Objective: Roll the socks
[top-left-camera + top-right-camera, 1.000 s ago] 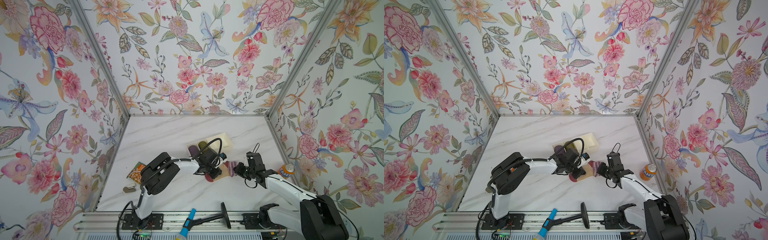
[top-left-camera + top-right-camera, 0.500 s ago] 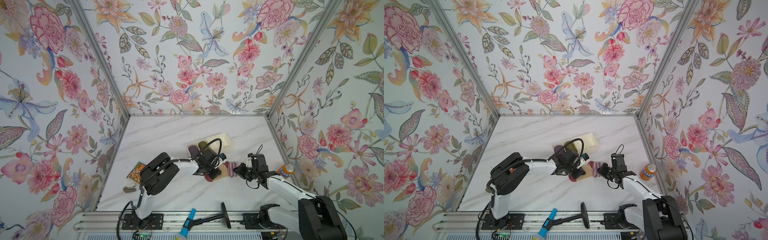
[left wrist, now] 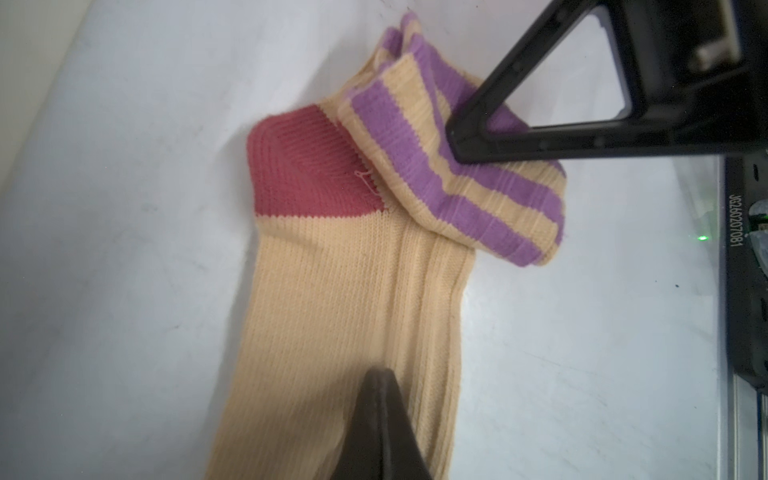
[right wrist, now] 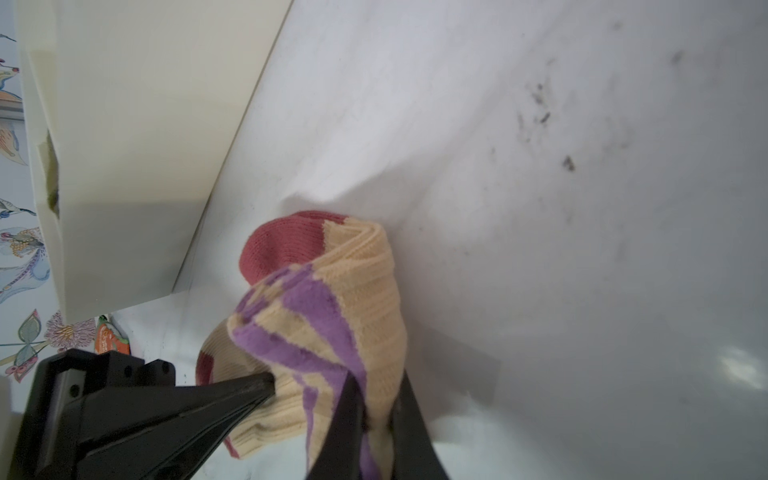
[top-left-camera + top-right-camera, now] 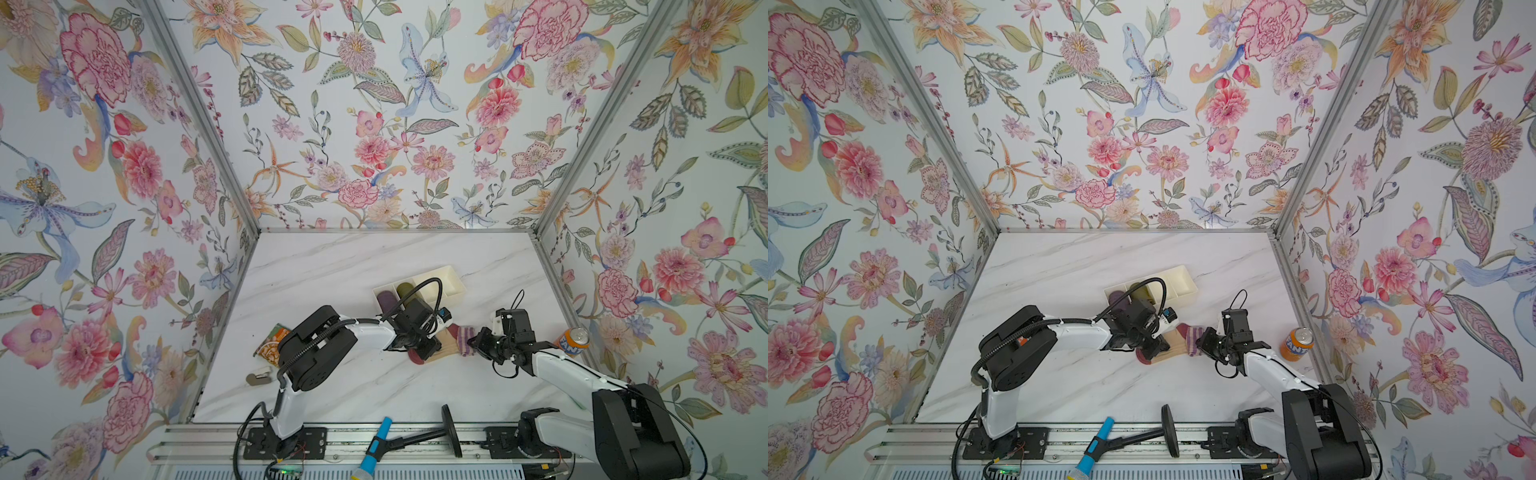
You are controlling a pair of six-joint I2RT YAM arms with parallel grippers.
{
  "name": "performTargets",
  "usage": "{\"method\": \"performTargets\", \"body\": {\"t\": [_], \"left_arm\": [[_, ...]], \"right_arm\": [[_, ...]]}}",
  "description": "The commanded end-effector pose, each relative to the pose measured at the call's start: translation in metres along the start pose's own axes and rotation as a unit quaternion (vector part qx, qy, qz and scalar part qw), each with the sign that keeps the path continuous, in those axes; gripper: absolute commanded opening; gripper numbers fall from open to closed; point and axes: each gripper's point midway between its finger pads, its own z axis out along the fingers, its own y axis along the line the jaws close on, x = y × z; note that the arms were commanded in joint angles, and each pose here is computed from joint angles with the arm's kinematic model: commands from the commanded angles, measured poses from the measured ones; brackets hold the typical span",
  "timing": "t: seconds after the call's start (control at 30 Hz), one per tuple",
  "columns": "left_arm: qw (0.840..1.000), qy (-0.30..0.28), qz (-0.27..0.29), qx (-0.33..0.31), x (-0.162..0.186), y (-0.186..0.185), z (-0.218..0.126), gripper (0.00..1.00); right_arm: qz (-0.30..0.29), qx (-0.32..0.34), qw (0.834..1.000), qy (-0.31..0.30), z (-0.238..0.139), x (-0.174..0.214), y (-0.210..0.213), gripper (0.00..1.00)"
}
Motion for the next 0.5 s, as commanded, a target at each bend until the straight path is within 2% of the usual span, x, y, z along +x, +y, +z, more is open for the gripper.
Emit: {"method": "performTargets", "body": {"t": [0.0, 0.2, 0.47], "left_arm": [[0.989, 0.140, -0.057, 0.000, 0.086, 0.002, -0.001, 0.00], [0.996, 0.078, -0.033, 0.022, 0.034, -0.013, -0.021, 0.08], [0.999, -0.027, 0.010, 0.038, -0.054, -0.025, -0.038, 0.08]], "right_arm": [[-0.006, 0.052, 0.999, 0.003, 0.002, 0.002, -0.019, 0.05], [-0.012, 0.052, 0.999, 0.008, 0.006, 0.004, -0.017, 0.05], [-0.024, 0.046, 0.999, 0.007, 0.008, 0.003, -0.010, 0.06]]}}
